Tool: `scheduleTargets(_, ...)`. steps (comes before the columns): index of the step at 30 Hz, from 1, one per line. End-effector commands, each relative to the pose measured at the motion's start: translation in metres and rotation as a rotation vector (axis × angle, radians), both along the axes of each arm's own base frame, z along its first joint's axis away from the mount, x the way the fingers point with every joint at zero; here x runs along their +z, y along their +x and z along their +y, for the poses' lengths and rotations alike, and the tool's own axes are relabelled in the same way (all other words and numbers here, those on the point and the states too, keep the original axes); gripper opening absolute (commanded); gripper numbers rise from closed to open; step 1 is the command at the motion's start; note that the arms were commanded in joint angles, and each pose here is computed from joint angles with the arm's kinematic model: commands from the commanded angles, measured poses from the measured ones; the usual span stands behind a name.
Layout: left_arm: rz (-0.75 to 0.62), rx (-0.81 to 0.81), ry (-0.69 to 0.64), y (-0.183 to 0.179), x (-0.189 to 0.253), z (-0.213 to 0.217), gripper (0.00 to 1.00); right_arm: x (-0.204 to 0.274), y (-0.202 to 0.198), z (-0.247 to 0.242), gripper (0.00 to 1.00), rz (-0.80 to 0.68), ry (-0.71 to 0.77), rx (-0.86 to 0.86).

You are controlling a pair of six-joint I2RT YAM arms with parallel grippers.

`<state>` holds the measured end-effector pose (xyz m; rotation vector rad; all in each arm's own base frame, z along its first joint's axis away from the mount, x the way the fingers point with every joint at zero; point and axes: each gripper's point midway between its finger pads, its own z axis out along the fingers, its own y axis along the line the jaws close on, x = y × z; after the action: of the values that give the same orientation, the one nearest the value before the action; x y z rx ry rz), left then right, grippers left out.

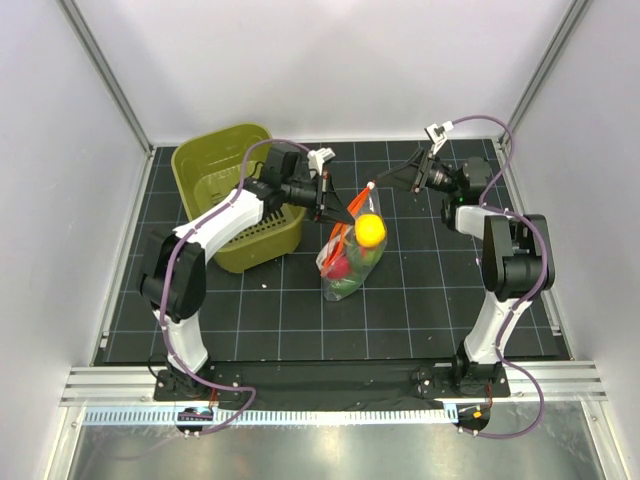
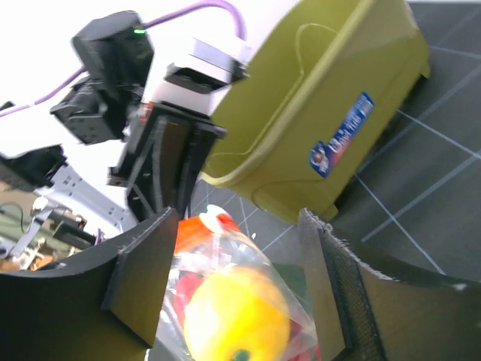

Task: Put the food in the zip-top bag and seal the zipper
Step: Adjust the zipper food storage bag at the center of the board.

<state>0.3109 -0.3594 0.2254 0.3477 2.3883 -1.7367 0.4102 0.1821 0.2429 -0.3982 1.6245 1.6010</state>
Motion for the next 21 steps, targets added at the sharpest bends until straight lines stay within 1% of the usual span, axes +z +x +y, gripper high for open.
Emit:
scheduleTargets(1, -0.064, -0.050, -0.032, -0.013, 0.024, 0.004, 0.00, 0.048, -0.025, 0.002, 0.70, -0.369, -0.016, 0.068)
scheduleTargets(3, -0.067, -0.053, -0.025, -0.012, 0.024, 0.004, 0.00, 0.039, -0.031, 0.002, 0.69, -0.347, -0.021, 0.069)
scheduleTargets(4, -0.067, -0.052, -0.022, -0.011, 0.022, 0.003, 0.00, 0.040, -0.035, 0.002, 0.65, -0.354, -0.023, 0.071)
scheduleTargets(6, -0.068, -0.055, -0.022, -0.010, 0.022, 0.002, 0.00, 0.032, -0.041, 0.003, 0.61, -0.349, -0.031, 0.074)
scheduleTargets(11, -0.073, -0.054, -0.024, -0.008, 0.023, 0.002, 0.00, 0.017, -0.045, 0.005, 0.61, -0.326, -0.037, 0.080)
scheduleTargets(18, -0.076, -0.055, -0.022, -0.009, 0.023, 0.001, 0.00, 0.016, -0.048, 0.025, 0.57, -0.326, -0.031, 0.147)
scheduleTargets(21, -0.085, -0.048, -0.020, -0.008, 0.024, 0.001, 0.00, 0.014, -0.052, 0.031, 0.35, -0.315, -0.031, 0.170)
